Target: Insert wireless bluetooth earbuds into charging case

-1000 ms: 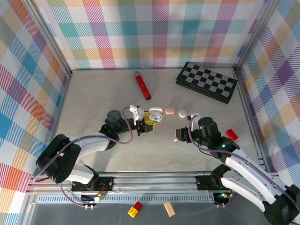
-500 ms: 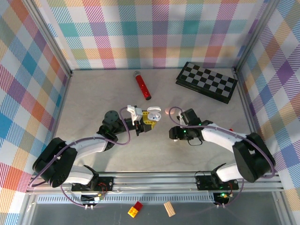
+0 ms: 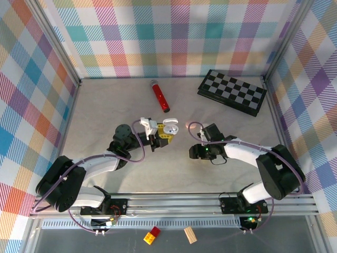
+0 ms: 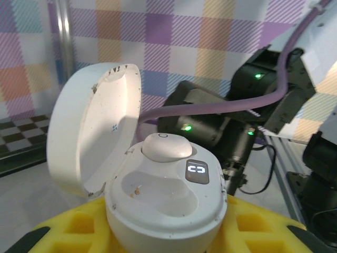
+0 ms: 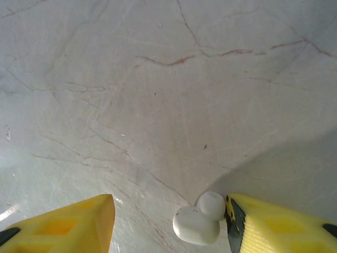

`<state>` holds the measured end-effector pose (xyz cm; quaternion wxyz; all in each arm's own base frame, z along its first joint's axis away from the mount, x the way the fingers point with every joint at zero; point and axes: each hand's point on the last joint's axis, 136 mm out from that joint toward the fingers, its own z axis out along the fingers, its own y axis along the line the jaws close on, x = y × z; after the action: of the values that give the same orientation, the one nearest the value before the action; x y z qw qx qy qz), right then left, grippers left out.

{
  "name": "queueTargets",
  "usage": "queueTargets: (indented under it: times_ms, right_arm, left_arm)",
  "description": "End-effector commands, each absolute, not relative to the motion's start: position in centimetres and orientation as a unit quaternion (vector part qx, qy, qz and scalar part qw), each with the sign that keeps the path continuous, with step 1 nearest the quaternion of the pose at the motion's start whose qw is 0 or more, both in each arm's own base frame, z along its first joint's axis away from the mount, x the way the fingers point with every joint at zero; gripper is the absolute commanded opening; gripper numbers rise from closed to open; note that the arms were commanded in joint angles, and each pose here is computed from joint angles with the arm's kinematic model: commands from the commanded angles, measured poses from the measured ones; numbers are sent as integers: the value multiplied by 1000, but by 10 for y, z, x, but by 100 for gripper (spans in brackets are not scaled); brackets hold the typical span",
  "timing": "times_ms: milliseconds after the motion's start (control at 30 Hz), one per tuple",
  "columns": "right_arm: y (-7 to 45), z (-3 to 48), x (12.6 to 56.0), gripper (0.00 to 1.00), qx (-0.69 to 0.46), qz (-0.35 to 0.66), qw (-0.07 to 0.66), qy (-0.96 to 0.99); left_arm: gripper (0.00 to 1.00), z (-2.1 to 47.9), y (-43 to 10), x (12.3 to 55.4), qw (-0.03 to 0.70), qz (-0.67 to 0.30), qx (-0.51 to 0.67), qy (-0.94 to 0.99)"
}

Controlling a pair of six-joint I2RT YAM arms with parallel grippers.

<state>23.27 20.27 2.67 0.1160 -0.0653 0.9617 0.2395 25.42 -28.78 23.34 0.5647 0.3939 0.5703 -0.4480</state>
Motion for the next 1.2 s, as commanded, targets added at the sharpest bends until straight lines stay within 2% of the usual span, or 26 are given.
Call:
queueTargets:
  times_ms: [0, 700, 933, 1033, 1167]
  right_arm:
    - [209, 33, 220, 57, -91, 261, 109, 955]
    - [231, 40, 202, 57, -131, 270, 89, 950]
    - [241, 55, 203, 57, -142, 276, 107, 945]
    - [233, 58, 206, 57, -145, 246, 122, 950]
    - [220, 66, 212, 56, -168, 158, 151, 961]
  left_arm:
    - [35, 244, -268, 262, 594, -444, 367, 562]
    - [35, 244, -204, 299, 645, -383, 281, 598]
    - [35, 240, -191, 309, 654, -367, 264, 607]
    - [35, 239, -181, 315, 659, -358, 251, 612]
    - [35, 235, -164, 325, 668, -336, 227, 624]
